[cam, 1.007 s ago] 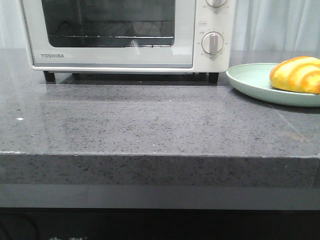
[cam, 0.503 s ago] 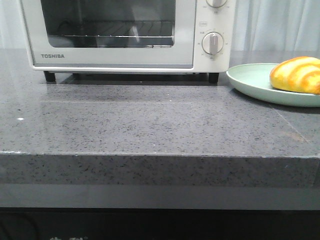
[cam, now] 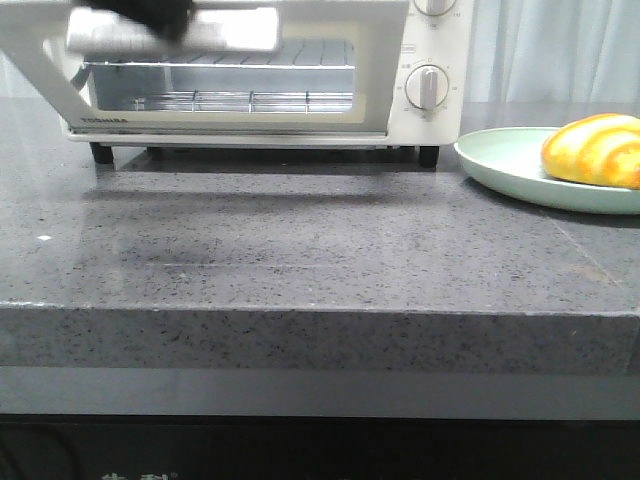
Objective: Put bread in oven
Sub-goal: 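Hook the oven door handle with the left gripper and pull it down open, then withdraw the left gripper and lower the right gripper over the croissant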
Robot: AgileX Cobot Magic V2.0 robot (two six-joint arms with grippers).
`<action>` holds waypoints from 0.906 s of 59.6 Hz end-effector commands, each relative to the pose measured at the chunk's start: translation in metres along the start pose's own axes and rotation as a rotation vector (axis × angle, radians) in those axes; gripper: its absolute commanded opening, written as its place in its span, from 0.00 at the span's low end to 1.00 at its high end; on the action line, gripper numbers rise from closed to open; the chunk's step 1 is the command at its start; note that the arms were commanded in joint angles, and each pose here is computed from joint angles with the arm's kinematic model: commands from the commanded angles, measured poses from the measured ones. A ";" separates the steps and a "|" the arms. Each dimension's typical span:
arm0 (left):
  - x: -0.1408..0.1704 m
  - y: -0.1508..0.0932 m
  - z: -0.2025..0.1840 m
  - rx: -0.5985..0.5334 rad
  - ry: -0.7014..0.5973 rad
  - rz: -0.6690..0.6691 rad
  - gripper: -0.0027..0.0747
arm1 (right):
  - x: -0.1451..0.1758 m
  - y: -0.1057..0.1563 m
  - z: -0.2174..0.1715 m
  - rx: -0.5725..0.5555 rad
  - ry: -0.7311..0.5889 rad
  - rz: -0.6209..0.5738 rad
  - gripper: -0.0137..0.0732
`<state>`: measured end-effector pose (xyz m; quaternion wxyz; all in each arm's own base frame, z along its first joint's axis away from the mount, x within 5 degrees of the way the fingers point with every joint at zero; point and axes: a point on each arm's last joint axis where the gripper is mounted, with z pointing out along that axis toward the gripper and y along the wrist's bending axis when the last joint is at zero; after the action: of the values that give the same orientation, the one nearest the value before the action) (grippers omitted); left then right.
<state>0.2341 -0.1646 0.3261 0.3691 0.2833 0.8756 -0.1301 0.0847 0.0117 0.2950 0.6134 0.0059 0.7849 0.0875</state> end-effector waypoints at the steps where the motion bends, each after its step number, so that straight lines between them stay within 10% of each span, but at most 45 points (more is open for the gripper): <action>1: -0.001 -0.004 0.000 0.016 -0.069 -0.016 0.01 | -0.018 0.001 -0.002 0.010 -0.097 -0.007 0.08; 35: 0.016 -0.016 -0.011 0.074 -0.095 -0.052 0.01 | -0.018 0.001 -0.002 0.009 -0.090 -0.007 0.08; 54: 0.005 0.044 -0.052 -0.154 -0.348 -0.130 0.01 | -0.012 0.001 -0.001 -0.001 -0.026 0.002 0.08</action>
<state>0.2281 -0.1230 0.3307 0.4521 0.2016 0.8573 -0.1410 0.0834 0.0128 0.2907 0.5932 0.0025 0.7999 0.0908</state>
